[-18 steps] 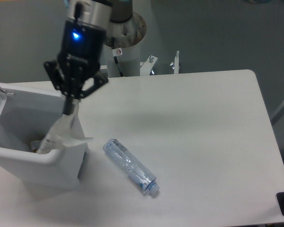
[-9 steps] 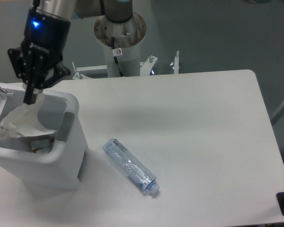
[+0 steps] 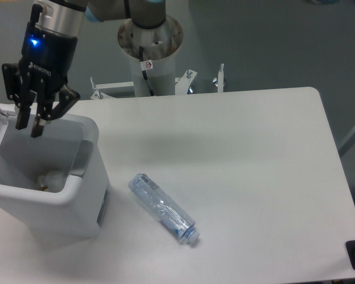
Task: Place the trash in the trash can
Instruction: 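Move the open gripper back above the clear plastic bottle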
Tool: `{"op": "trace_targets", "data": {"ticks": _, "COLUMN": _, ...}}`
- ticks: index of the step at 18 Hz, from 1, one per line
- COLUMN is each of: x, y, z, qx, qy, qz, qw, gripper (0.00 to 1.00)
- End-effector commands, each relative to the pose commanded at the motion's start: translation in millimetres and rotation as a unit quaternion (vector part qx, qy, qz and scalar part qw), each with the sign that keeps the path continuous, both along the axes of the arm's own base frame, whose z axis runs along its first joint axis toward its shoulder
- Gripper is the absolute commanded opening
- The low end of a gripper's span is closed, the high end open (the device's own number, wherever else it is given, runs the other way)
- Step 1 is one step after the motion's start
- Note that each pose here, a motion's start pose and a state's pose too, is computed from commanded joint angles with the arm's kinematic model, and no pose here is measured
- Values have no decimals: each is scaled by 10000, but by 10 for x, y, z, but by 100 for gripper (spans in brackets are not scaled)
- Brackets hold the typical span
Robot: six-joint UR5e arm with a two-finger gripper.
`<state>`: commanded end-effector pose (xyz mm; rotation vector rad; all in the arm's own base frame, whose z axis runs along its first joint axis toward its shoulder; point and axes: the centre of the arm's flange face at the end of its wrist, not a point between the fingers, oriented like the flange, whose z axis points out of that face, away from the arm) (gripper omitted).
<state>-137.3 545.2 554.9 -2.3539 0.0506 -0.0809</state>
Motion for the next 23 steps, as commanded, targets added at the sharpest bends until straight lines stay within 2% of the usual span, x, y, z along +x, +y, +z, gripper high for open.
{"op": "trace_targets", "data": {"ticks": 3, "x": -776, "y": -7, "z": -60, "qx": -37, "qy": -102, "qz": 647, "qw": 9978, "gripper": 100}}
{"op": "trace_targets", "data": {"ticks": 6, "x": -1507, "y": -84, "z": -210, "qx": -125, "qy": -324, "qz": 1303, "qw": 9909, "gripper": 100}}
{"op": "trace_targets", "data": {"ticks": 10, "x": -2154, "y": -227, "z": -590, "qx": -374, "qy": -538, "qz": 1763, "qw": 9822, "gripper": 100}}
{"op": "trace_targets", "data": {"ticks": 14, "x": -2525, "y": -217, "z": -1086, "qx": -727, "qy": -767, "qz": 1975, "qw": 9746, "gripper": 100}}
{"op": "trace_targets", "data": {"ticks": 18, "x": -2681, "y": -164, "z": -1546, "qx": -1104, "qy": -888, "qz": 2079, "qw": 9678, "gripper": 100}}
{"op": "trace_targets", "data": {"ticks": 23, "x": -2793, "y": -114, "z": -1879, "qx": -1376, "qy": -931, "qz": 2128, "qw": 9629, "gripper": 100}}
